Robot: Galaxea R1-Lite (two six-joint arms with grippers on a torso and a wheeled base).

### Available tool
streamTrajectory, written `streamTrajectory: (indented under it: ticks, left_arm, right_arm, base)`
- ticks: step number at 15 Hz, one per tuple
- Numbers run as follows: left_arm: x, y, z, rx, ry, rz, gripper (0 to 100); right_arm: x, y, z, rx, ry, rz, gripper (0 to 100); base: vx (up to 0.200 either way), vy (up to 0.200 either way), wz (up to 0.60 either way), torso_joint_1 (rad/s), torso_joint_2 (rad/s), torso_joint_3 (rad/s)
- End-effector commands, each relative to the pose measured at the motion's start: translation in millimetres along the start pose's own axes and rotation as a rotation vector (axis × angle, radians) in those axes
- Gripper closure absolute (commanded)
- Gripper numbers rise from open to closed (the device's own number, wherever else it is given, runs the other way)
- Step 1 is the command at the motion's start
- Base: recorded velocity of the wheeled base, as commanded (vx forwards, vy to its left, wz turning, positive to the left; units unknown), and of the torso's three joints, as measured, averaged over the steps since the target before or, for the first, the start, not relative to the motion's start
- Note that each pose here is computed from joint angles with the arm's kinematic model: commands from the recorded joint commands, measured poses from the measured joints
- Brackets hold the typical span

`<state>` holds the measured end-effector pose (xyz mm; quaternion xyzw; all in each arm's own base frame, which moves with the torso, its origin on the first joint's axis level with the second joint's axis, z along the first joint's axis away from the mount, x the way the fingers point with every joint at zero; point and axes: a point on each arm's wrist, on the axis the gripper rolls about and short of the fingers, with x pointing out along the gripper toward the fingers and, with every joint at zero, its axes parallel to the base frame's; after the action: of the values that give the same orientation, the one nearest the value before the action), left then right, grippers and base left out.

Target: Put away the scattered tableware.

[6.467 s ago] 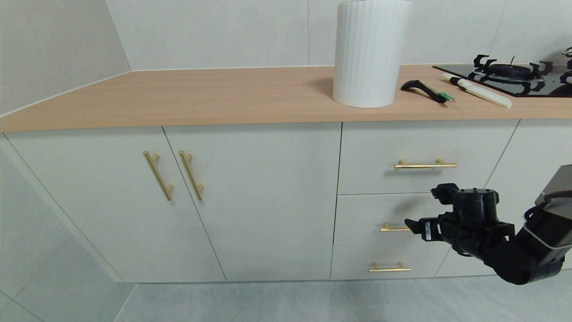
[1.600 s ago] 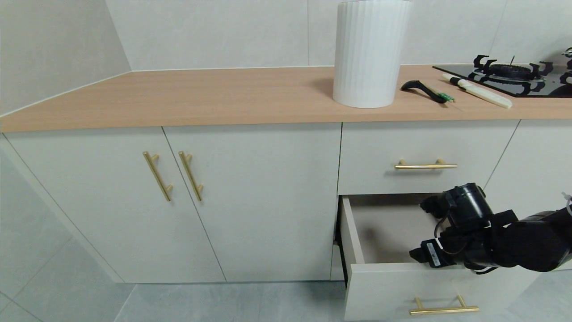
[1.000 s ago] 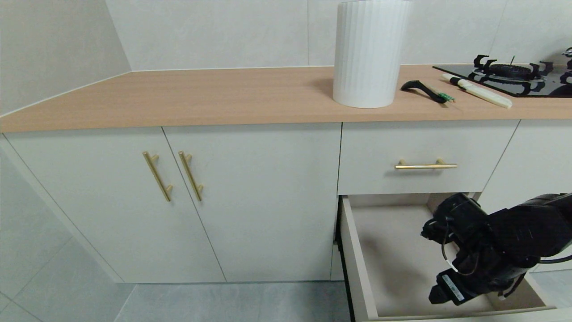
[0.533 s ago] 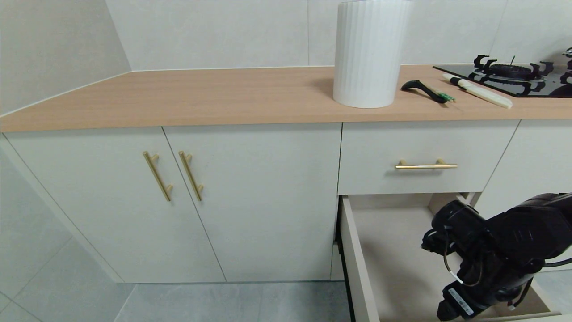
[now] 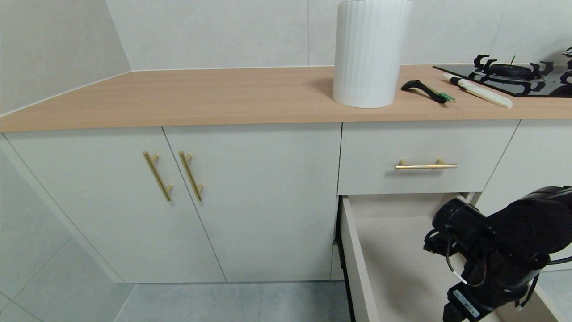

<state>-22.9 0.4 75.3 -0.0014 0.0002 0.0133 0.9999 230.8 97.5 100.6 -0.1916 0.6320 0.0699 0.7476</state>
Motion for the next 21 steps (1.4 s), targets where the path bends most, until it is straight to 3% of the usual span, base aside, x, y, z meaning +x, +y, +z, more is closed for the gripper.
streamTrajectory:
  ticks: [1,5,7,13,21]
  left_arm:
    - [0.1,0.0,0.0,0.000,0.001,0.001,0]
    - [0.1,0.0,0.0,0.000,0.001,0.001,0]
    - [0.1,0.0,0.0,0.000,0.001,0.001,0]
    - [0.1,0.0,0.0,0.000,0.001,0.001,0]
    - [0.1,0.0,0.0,0.000,0.001,0.001,0]
  right_arm:
    - [-35.8,-7.3,-3.0,0.055,-0.152,0.011,0]
    - [-83.3,-29.2,-13.2,0.156,-0.429,0.063,0]
    - [-92.5,-36.2,-17.1,0.191,-0.511,0.056,0]
    - [-94.4,-37.9,-17.8,0.202,-0.549,0.050,0]
    - [-91.8,-37.7,-14.9,0.204,-0.553,0.047,0]
  base:
    - [0.000,0.000,0.00,0.000,0.00,0.000]
    - [0.000,0.000,0.00,0.000,0.00,0.000]
    - [0.000,0.000,0.00,0.000,0.00,0.000]
    - [0.000,0.000,0.00,0.003,-0.03,-0.023]
    - [0.000,0.000,0.00,0.109,-0.40,-0.299]
